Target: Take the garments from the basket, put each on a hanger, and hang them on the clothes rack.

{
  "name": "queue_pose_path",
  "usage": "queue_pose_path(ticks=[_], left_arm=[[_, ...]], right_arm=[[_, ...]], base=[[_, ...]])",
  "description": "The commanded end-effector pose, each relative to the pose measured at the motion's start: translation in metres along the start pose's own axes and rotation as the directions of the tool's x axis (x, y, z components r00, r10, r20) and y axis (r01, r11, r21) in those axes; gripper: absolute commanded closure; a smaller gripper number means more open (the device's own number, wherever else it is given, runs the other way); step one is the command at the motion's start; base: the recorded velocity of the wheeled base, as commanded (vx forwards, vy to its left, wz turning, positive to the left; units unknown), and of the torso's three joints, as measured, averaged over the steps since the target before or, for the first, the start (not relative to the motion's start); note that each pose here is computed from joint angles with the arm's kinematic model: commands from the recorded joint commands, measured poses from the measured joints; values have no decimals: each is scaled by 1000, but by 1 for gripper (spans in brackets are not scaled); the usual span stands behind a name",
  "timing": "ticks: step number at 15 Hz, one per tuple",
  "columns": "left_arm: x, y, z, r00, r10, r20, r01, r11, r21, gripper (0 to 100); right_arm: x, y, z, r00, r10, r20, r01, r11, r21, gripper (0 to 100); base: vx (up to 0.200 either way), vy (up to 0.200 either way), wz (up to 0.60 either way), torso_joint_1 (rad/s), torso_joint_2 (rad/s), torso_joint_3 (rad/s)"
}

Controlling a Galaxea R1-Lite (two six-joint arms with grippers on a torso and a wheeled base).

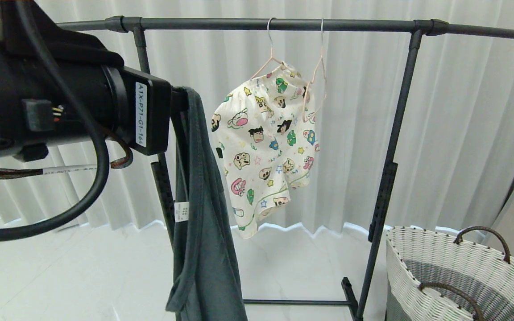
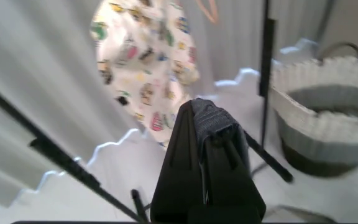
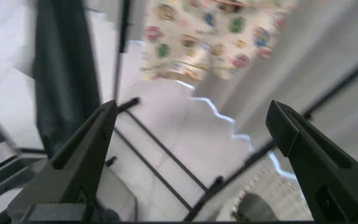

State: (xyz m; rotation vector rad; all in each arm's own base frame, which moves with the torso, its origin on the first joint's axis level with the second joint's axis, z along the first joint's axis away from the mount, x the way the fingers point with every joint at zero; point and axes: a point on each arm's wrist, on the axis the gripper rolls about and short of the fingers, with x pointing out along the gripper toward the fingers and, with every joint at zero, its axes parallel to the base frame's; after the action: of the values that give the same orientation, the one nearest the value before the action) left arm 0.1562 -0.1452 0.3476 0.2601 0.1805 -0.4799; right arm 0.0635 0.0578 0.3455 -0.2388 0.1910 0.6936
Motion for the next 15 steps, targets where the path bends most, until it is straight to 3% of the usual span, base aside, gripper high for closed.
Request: queue_pose_path(ticks=[1, 3, 4, 8, 15], left_arm=[[1, 2, -4, 999, 49, -1, -49, 999, -3, 100], [1, 11, -11, 992, 126, -20, -126, 992, 8, 100], [-1, 14, -16, 988, 148, -33, -147, 989, 31, 100], [-7, 19, -22, 985, 166, -44, -164, 985, 45, 100], [-2, 25, -29, 977, 202, -75, -199, 979, 42, 100]], right_arm=[[11, -15, -14, 964, -233, -127, 237, 971, 17, 0], [11, -26, -27, 857, -432, -281, 445, 895, -21, 0], [10, -28, -31, 817, -485, -312, 499, 866, -40, 0], [11, -31, -42, 721, -591, -360, 601, 793, -99, 0], [13, -33, -43, 681, -635, -365, 639, 758, -126, 0]], base=[[0, 0, 0, 0, 0, 0], [0, 0, 0, 0, 0, 0], [0, 0, 0, 0, 0, 0], [0, 50, 0, 1, 1, 2], [0, 200, 0, 4, 3, 4]])
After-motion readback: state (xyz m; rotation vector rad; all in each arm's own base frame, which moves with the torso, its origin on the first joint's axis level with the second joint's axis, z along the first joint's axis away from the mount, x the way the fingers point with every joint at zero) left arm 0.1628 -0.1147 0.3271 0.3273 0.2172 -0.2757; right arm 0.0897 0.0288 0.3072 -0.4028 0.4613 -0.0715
